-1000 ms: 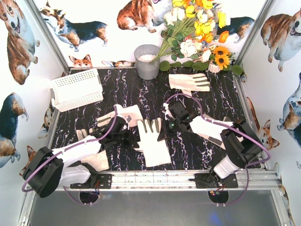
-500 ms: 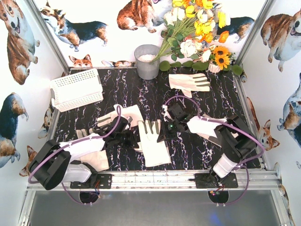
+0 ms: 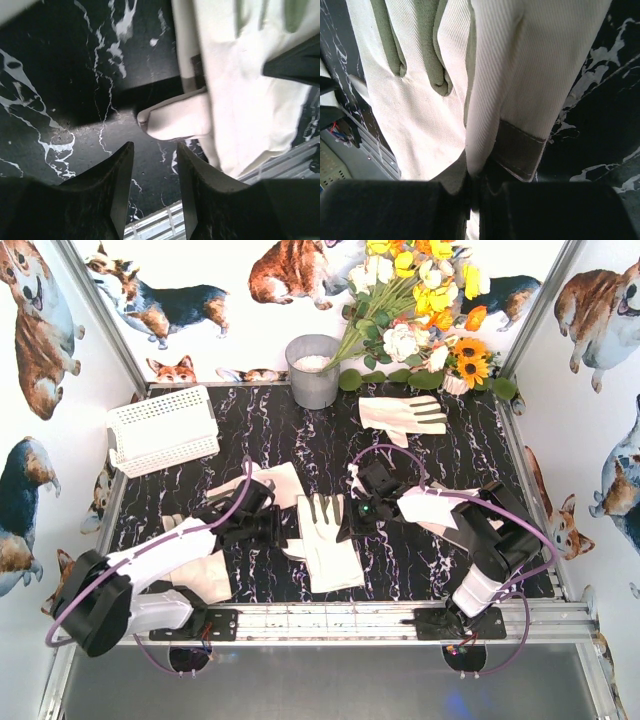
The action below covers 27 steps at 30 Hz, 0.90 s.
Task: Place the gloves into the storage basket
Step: Pair the glove with the glove.
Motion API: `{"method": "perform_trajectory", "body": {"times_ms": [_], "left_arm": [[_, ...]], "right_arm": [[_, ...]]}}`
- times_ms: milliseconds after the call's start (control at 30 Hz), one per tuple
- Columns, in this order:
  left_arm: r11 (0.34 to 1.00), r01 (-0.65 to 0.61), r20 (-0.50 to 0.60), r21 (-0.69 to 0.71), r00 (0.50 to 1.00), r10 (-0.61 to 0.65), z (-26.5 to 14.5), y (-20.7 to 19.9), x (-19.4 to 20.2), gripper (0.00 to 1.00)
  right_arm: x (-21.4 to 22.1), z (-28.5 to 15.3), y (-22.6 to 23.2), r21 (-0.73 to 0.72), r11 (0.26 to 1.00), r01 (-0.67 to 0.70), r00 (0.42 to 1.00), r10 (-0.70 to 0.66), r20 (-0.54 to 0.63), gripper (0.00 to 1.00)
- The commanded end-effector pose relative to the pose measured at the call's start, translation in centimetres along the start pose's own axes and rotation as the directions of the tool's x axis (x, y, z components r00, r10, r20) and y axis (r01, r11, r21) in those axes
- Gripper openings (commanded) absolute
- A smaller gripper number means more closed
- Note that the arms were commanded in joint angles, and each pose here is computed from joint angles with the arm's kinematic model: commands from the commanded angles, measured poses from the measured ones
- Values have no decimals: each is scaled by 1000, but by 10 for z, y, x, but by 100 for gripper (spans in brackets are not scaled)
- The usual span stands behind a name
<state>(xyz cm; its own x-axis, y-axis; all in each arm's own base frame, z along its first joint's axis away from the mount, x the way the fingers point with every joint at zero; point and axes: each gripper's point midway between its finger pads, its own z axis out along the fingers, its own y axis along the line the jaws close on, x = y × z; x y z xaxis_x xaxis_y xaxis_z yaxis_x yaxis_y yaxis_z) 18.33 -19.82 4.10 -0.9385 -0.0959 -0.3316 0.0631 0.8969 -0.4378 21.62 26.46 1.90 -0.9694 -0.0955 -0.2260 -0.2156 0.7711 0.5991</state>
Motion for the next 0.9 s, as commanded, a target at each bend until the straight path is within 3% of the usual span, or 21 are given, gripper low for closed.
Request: {"method": "perform_trajectory", "body": {"times_ms": [0,233,333,467,867], "left_arm": [[998,-66,71,-3,995,66,-27,-14,-25,35],[961,-66,74,270,996,48,-20,-80,-29,25],[949,-65,60,308,997,49,-7,-91,-27,18],[939,-65,49,338,997,51,6,-100,-27,16],[997,-17,-116,76,993,26,59,-24,26,11]], "right_arm": [[7,6,-38,140,990,-1,1000,1,0,0],[7,7,-37,137,991,-3,1000,4,-2,0],[6,7,-37,136,991,-3,1000,3,-1,0],[6,6,-37,138,990,0,1000,0,0,0],[4,0,-31,129,992,14,1000,-15,2,0]]}}
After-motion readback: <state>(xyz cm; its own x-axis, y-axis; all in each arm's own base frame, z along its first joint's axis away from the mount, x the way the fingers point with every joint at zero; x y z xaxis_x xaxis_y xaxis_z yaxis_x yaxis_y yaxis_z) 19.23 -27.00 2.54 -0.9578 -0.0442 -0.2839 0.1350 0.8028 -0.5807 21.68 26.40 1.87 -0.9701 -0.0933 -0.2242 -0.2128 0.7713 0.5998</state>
